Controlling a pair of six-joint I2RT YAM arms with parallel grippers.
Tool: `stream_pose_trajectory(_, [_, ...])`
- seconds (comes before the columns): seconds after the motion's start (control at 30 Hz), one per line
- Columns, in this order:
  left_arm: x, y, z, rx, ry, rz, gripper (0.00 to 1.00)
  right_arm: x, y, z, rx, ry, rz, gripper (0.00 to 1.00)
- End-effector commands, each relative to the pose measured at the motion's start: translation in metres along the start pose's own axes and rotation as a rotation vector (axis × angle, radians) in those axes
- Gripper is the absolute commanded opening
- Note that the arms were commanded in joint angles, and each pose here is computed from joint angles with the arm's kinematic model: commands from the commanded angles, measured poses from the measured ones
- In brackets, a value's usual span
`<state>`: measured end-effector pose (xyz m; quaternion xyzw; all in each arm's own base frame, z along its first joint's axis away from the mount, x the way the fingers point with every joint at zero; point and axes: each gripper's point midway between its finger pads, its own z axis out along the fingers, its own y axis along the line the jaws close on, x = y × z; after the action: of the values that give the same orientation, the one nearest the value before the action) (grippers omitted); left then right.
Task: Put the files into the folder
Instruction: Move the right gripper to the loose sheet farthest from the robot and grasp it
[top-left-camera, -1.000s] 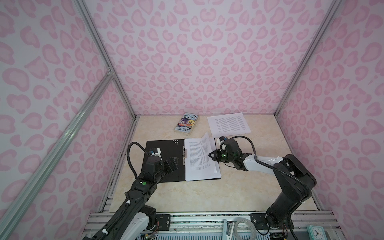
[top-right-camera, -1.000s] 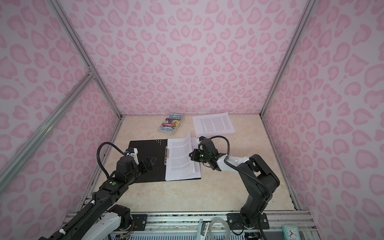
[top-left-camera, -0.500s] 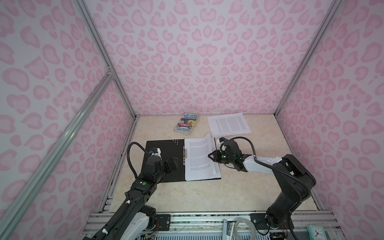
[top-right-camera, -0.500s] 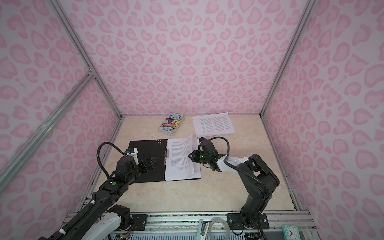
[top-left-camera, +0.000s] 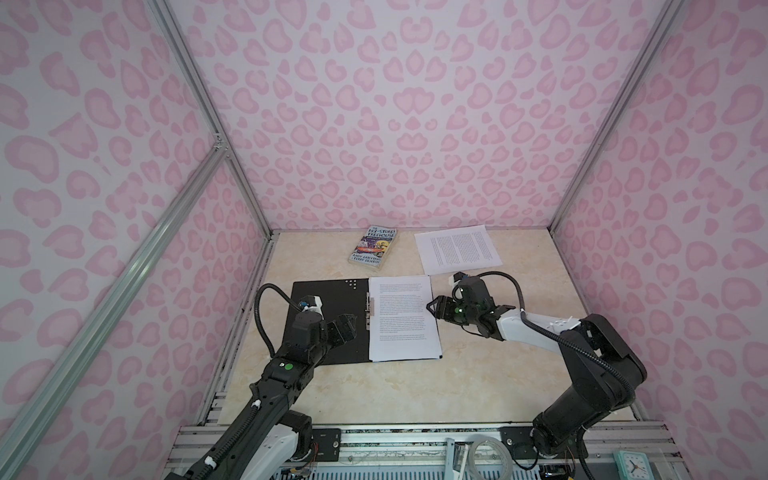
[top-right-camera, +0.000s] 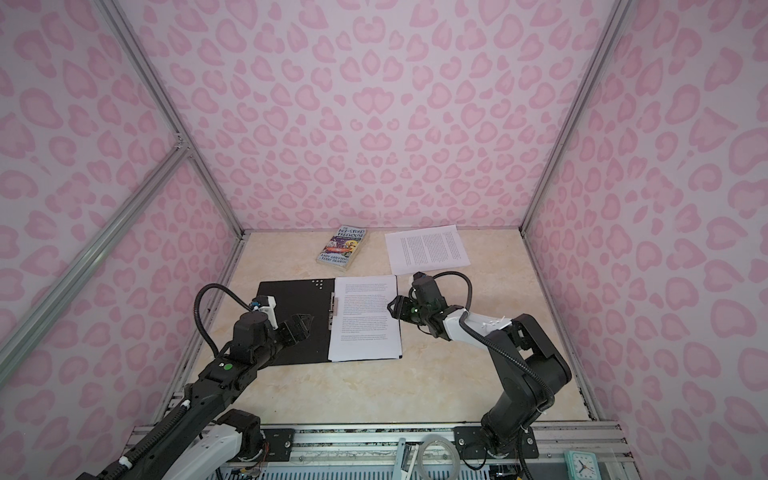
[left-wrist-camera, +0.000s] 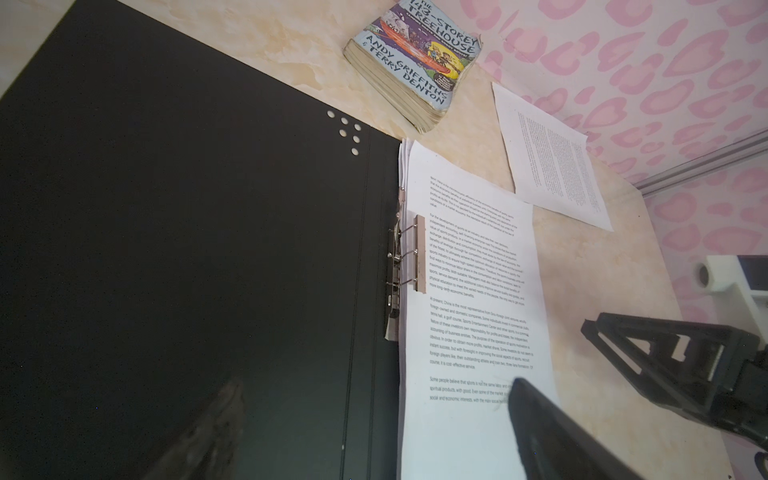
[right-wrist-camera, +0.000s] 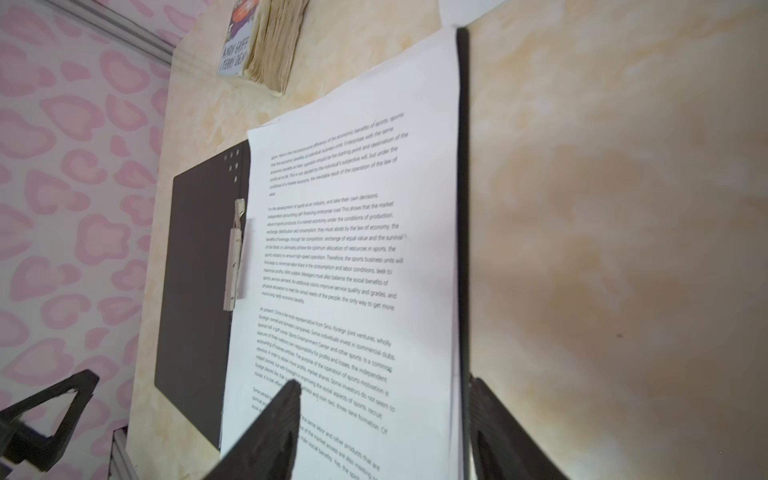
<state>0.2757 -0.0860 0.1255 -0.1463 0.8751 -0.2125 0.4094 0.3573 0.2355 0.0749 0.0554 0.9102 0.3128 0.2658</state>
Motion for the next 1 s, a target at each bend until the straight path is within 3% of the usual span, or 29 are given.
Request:
stream_pose_trajectory(0.0, [-0.007, -0.006, -0.002, 0.022, -0.022, 0.003, 1.00, -0.023, -0.023, -0.003, 0.097, -0.030, -0.024, 0.70])
stream_pose_trajectory(0.47, [-0.007, -0.010, -0.001, 0.044, -0.020, 0.009, 1.00, -0.165, -0.065, 0.055, 0.178, -0.081, -0.024, 0.71])
stream_pose_trajectory(0.67, [-0.006, -0.011, 0.000, 0.048, -0.011, 0.011, 1.00, -0.182, -0.061, 0.091, 0.153, -0.034, -0.022, 0.71])
stream_pose_trajectory(0.97, [-0.005, -0.011, 0.001, 0.047, -0.007, 0.013, 1.00, -0.171, -0.058, 0.127, 0.121, 0.045, -0.003, 0.72])
